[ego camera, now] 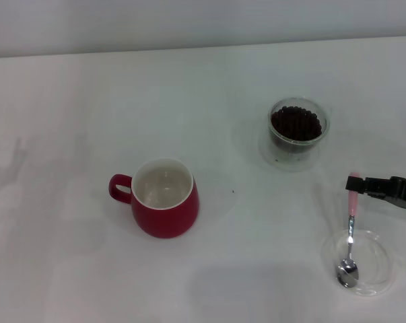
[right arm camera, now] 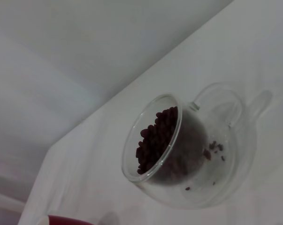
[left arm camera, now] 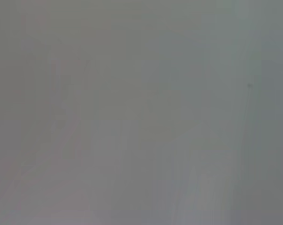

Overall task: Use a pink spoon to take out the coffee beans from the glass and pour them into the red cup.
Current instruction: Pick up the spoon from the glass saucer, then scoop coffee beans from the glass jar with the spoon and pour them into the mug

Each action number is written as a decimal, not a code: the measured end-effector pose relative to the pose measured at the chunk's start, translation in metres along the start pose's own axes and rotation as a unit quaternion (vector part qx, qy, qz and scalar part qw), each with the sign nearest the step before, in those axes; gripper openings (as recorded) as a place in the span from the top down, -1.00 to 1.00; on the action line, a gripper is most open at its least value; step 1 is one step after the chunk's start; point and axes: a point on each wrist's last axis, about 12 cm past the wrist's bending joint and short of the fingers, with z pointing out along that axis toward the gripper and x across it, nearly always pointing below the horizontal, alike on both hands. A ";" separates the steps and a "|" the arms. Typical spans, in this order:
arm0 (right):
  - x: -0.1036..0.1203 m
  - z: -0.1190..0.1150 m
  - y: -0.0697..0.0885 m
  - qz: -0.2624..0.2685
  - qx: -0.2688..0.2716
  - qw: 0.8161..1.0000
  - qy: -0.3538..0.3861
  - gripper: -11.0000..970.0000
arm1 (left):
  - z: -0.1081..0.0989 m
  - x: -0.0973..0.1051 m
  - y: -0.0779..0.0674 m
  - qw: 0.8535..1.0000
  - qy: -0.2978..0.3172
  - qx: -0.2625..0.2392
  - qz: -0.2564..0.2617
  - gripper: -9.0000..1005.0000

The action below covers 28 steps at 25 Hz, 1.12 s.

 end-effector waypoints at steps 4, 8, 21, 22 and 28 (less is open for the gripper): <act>-0.001 0.002 0.002 -0.001 -0.007 1.000 0.001 0.68 | 0.002 -0.001 -0.001 1.000 -0.002 0.002 0.001 -0.75; -0.003 0.003 0.004 -0.001 -0.012 1.000 -0.003 0.68 | 0.004 -0.002 -0.002 1.000 -0.004 0.004 0.000 -0.75; -0.010 -0.010 0.005 0.003 -0.026 0.999 -0.032 0.68 | 0.003 -0.001 -0.004 1.000 -0.003 0.004 -0.003 -0.75; -0.011 -0.011 0.006 0.001 -0.030 0.999 -0.034 0.68 | 0.003 -0.001 -0.004 1.000 -0.003 0.004 -0.004 -0.75; -0.027 -0.024 0.013 -0.017 -0.065 0.994 -0.089 0.68 | 0.003 -0.001 -0.004 1.000 -0.004 0.004 -0.003 -0.75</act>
